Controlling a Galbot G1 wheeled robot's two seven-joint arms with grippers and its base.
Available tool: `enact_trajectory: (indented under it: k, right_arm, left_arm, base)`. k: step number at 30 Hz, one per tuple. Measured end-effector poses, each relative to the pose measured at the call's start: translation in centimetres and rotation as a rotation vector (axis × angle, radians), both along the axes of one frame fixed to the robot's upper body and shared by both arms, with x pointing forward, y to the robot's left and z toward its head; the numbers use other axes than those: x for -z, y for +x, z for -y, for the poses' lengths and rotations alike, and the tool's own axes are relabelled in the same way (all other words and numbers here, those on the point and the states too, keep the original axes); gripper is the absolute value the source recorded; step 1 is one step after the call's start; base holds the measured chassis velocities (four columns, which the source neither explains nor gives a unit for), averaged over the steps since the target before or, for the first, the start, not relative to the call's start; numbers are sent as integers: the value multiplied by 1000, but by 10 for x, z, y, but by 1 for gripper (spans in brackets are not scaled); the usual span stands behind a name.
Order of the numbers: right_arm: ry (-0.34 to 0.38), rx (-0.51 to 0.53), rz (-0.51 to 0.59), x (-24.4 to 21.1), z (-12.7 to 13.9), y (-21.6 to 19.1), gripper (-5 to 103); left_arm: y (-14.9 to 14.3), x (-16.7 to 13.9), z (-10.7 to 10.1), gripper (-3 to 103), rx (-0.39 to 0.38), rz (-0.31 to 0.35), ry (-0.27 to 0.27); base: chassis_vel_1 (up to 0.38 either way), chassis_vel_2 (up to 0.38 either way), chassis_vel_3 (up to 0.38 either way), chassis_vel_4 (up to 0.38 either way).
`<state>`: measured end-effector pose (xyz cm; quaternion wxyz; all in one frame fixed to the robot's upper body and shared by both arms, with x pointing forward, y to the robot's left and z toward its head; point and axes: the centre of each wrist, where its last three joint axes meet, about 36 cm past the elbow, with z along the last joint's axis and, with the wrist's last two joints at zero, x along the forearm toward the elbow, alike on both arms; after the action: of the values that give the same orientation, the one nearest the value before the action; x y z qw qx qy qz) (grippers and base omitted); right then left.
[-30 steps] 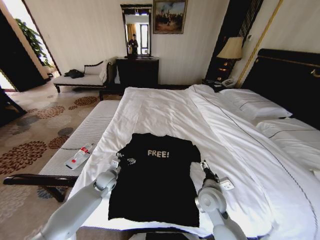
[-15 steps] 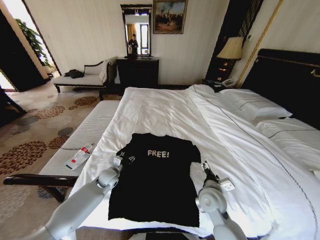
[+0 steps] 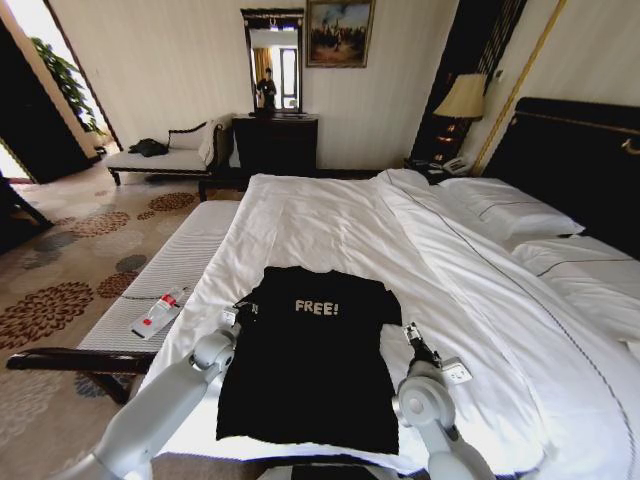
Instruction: Fold the clothes on the bed.
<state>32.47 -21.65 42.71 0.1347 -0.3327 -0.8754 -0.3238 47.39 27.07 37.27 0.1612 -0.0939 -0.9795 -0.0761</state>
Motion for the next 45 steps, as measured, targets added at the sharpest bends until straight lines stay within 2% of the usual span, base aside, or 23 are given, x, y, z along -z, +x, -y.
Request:
enact_trajectory:
  k: [5, 9, 10, 12, 14, 15, 18, 19, 20, 23, 24, 27, 29, 33, 34, 36, 37, 39, 42, 45]
  right_arm:
    - [-1, 1, 0, 1, 0, 0, 100]
    - [-1, 2, -1, 1, 0, 0, 100]
    - [-2, 2, -2, 2, 0, -1, 100]
    - [-3, 3, -5, 3, 0, -1, 100]
    - [-3, 3, -7, 3, 0, -1, 100]
    - [-3, 3, -7, 3, 0, -1, 100]
    - [-5, 1, -8, 4, -1, -1, 100]
    - [-4, -1, -8, 4, -2, 0, 100]
    - [-4, -1, -8, 4, -2, 0, 100]
    - [-5, -3, -8, 5, -3, 0, 100]
    - [-5, -3, -8, 5, -3, 0, 100]
    - [-9, 0, -13, 7, -2, 0, 100]
    - [-10, 1, -15, 7, -1, 0, 100]
    - [-10, 3, -14, 8, -1, 0, 100]
    - [-10, 3, -14, 8, -1, 0, 100]
    - [-10, 4, -15, 8, -1, 1, 100]
    - [-10, 4, -15, 8, -1, 1, 100]
    - [-11, 6, -17, 9, -1, 1, 100]
    - [-11, 7, -17, 9, 0, 1, 100]
    - [-12, 10, -18, 10, 1, 2, 100]
  left_arm:
    - [9, -4, -13, 0, -50, 14, -23]
    - [11, -9, -16, 0, -57, 24, -45]
    - [4, -13, -12, 0, -30, 25, -65]
    - [-12, -17, -3, 0, 23, 17, -68]
    - [-32, -17, 6, -1, 89, 1, -25]
    - [-32, -17, 6, -1, 89, 1, -25]
    - [-51, -4, 9, 15, 161, -19, 72]
    - [-54, 1, 9, 15, 175, -22, 97]
    - [-54, 1, 9, 15, 175, -22, 97]
    - [-56, 14, 5, 31, 191, -23, 159]
    - [-56, 14, 5, 31, 191, -23, 159]
    - [-47, 21, 6, 47, 173, -14, 166]
    - [-44, 22, 7, 47, 169, -11, 163]
    - [-35, 24, 14, 69, 169, -4, 154]
    - [-35, 24, 14, 69, 169, -4, 154]
    - [-30, 26, 23, 79, 176, 0, 140]
    - [-30, 26, 23, 79, 176, 0, 140]
    - [-28, 29, 30, 68, 184, -3, 129]
    - [-26, 31, 33, 63, 187, -9, 123]
    - [-23, 31, 34, 46, 184, -10, 121]
  base:
    - [0, 0, 0, 0]
    - [0, 0, 0, 0]
    - [0, 0, 0, 0]
    - [0, 0, 0, 0]
    - [0, 0, 0, 0]
    - [0, 0, 0, 0]
    - [0, 0, 0, 0]
    - [0, 0, 0, 0]
    - [0, 0, 0, 0]
    - [0, 0, 0, 0]
    - [0, 0, 0, 0]
    - [0, 0, 0, 0]
    - [0, 0, 0, 0]
    - [0, 0, 0, 0]
    - [0, 0, 0, 0]
    - [0, 0, 0, 0]
    - [0, 0, 0, 0]
    - [0, 0, 0, 0]
    - [0, 0, 0, 0]
    - [0, 0, 0, 0]
